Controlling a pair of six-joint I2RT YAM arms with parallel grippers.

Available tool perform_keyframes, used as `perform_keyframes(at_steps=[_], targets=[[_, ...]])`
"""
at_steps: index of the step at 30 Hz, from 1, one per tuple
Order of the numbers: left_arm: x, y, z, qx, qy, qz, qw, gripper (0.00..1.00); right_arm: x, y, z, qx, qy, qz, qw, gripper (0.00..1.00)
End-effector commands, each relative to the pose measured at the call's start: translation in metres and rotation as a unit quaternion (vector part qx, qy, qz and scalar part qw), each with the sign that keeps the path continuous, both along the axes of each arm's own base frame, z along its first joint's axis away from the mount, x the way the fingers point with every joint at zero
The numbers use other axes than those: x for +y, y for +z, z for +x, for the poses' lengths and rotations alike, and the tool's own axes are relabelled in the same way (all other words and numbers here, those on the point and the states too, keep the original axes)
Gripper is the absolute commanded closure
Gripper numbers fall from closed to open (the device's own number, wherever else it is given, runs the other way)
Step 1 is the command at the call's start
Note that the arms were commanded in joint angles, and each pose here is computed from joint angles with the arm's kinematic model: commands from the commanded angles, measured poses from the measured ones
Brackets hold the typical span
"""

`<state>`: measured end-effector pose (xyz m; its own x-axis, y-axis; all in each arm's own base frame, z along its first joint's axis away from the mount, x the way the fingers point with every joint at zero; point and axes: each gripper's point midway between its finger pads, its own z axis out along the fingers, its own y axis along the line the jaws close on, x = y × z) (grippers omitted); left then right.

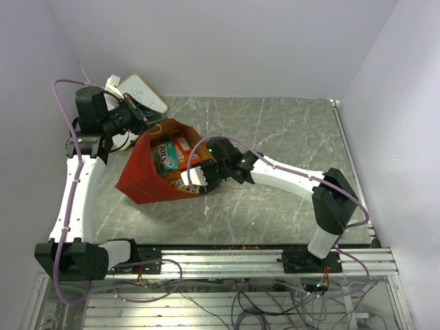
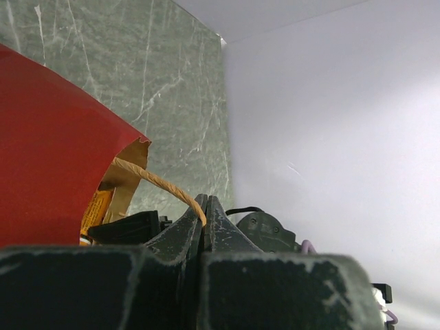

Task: Take the snacks out of the paper bag
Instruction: Take out the snack from the paper bag.

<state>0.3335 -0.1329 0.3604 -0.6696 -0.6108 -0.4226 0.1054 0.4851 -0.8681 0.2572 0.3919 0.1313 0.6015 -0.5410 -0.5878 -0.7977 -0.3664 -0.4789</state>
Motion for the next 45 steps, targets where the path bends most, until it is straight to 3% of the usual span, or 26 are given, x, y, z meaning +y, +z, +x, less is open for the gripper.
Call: perform_keyframes(at_steps=[1, 11, 17, 21, 33, 45], targets=[[-0.004, 0.017, -0.009, -0.026, -0.017, -0.009, 0.999, 0.93, 0.010, -0.005, 0.010, -0.027, 0.011, 0.008, 1.000, 0.48], [-0.004, 0.012, -0.011, -0.013, -0.015, -0.011, 1.000, 0.93, 0.024, -0.014, 0.031, -0.060, -0.017, 0.019, 0.998, 0.56], [-0.003, 0.014, -0.013, -0.016, -0.011, -0.010, 1.000, 0.93, 0.026, 0.009, 0.029, -0.056, -0.030, 0.049, 0.997, 0.87], [0.001, 0.013, -0.011, -0.015, 0.002, 0.000, 1.000, 0.93, 0.023, 0.025, 0.023, -0.045, -0.041, 0.071, 0.996, 1.00], [0.007, 0.027, -0.005, -0.033, 0.007, 0.040, 0.999, 0.93, 0.016, 0.097, 0.022, -0.012, -0.094, 0.145, 0.985, 1.00], [0.015, 0.017, -0.003, -0.002, 0.028, 0.050, 0.998, 0.93, 0.000, 0.190, 0.004, 0.033, -0.129, 0.191, 0.972, 1.00]])
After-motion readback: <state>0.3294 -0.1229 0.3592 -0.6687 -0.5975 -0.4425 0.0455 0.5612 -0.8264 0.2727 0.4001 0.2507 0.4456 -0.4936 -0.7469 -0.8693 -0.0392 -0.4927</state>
